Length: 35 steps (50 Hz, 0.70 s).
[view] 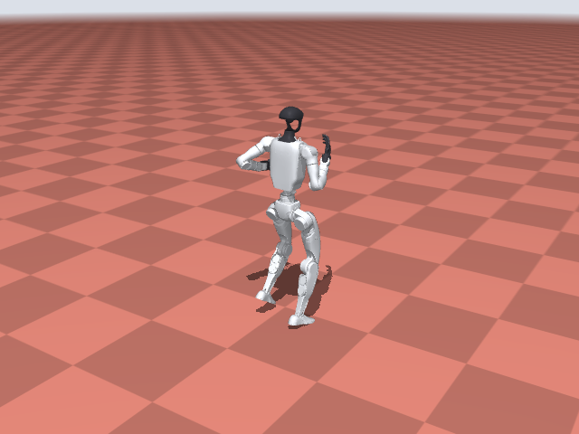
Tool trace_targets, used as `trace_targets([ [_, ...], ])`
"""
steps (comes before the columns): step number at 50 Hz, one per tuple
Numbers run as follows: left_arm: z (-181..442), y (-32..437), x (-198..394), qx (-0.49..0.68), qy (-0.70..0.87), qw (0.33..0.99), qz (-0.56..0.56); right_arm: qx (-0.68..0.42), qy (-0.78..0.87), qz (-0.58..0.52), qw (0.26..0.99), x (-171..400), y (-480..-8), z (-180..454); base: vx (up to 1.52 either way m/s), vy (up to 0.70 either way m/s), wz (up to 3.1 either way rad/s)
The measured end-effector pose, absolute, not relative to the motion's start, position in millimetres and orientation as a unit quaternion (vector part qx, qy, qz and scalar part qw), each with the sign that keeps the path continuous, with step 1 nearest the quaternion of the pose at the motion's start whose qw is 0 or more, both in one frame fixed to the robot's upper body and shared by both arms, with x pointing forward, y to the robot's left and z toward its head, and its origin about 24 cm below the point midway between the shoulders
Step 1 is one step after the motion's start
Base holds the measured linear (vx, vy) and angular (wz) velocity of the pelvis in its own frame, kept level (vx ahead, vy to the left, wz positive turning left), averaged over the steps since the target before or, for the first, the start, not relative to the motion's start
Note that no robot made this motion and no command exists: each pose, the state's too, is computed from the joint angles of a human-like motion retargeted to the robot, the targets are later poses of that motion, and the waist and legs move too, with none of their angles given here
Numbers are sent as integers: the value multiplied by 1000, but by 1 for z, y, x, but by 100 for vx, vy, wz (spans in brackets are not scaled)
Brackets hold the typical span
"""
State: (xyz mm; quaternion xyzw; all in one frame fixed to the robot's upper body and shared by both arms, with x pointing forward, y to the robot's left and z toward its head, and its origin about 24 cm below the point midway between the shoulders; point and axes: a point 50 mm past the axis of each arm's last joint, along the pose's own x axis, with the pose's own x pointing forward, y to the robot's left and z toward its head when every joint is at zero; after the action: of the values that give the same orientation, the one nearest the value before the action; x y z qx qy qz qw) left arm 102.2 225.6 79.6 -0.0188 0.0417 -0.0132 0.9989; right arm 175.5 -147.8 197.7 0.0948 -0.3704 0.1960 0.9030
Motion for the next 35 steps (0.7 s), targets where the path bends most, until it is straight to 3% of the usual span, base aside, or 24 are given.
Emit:
trace_targets([
  [5, 100, 213, 180, -48, -126, 989, 59, -39, -220, 113, 968, 192, -165, 127, -17, 14, -41],
  [8, 176, 179, 241, -69, -327, 942, 40, -52, -184, 27, 981, 187, -190, 105, -28, 12, 140],
  [11, 253, 154, 243, -77, -484, 872, -16, -42, -153, 24, 987, 159, -208, 106, -1, 0, 18],
  [15, 269, 152, 213, -138, -543, 828, -37, -75, -102, 125, 984, 135, -206, 113, 30, -8, -57],
  [21, 237, 161, 192, -168, -475, 859, -86, -103, -20, 91, 990, 135, -222, 80, 15, -13, 109],
  [25, 185, 177, 194, -185, -337, 922, -38, -2, -33, 17, 999, 183, -194, 51, 1, -18, 69],
  [28, 125, 215, 178, -147, -182, 969, 73, 90, -150, -26, 984, 228, -170, 90, -10, -8, -6],
  [30, 102, 238, 148, -122, -97, 981, 120, 154, -261, 6, 953, 237, -164, 144, 1, 4, -60],
  [35, 114, 231, 115, -54, -30, 998, 4, 176, -415, 47, 891, 183, -174, 208, 26, 4, 80],
])
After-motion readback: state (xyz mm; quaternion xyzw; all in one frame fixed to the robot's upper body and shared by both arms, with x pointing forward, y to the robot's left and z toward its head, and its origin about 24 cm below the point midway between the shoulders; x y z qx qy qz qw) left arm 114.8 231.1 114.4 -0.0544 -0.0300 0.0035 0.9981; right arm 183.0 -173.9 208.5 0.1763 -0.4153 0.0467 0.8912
